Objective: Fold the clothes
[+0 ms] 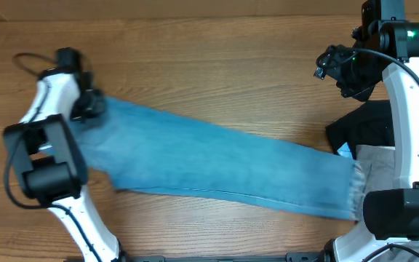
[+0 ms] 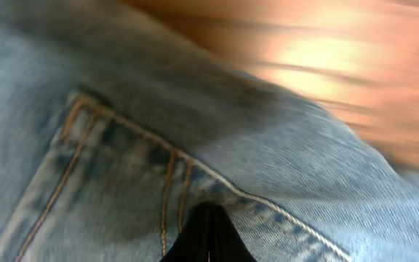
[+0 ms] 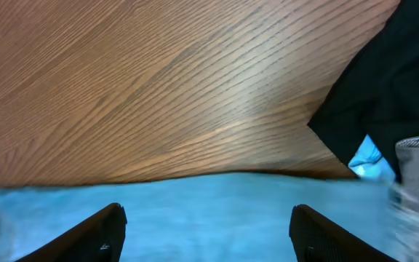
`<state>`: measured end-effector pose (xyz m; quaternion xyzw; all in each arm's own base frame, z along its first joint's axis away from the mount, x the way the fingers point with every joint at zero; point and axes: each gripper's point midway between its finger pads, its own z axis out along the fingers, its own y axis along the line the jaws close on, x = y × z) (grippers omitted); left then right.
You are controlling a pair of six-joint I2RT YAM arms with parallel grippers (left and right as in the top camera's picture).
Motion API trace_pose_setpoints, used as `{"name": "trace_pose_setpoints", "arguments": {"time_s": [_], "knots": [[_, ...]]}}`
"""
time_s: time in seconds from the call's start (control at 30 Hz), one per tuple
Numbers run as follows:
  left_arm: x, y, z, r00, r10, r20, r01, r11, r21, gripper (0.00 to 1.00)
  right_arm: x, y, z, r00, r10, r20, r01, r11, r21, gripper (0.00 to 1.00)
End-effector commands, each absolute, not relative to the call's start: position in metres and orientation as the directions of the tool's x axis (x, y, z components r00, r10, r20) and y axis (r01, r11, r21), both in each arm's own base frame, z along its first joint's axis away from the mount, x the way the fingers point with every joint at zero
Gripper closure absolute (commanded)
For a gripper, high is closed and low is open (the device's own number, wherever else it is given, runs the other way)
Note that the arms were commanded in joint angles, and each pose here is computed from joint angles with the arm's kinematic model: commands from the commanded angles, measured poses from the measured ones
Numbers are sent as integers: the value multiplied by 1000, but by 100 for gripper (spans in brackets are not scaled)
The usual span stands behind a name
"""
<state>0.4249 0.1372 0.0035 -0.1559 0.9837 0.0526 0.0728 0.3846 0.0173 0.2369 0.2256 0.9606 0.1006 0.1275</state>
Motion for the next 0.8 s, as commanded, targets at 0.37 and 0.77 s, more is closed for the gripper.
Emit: {"name": "trace_pose_setpoints", "arguments": {"time_s": [0.37,0.77], "knots": [[371,238,101,-729,-613,-304,-552,789,-268,96,330,28,128,-906,419,51,423,898,120,33],[363,80,245,-815,-243,-526,-172,968,-181,88,313,54,9,-959,285,-6,278,940,196,27]]}}
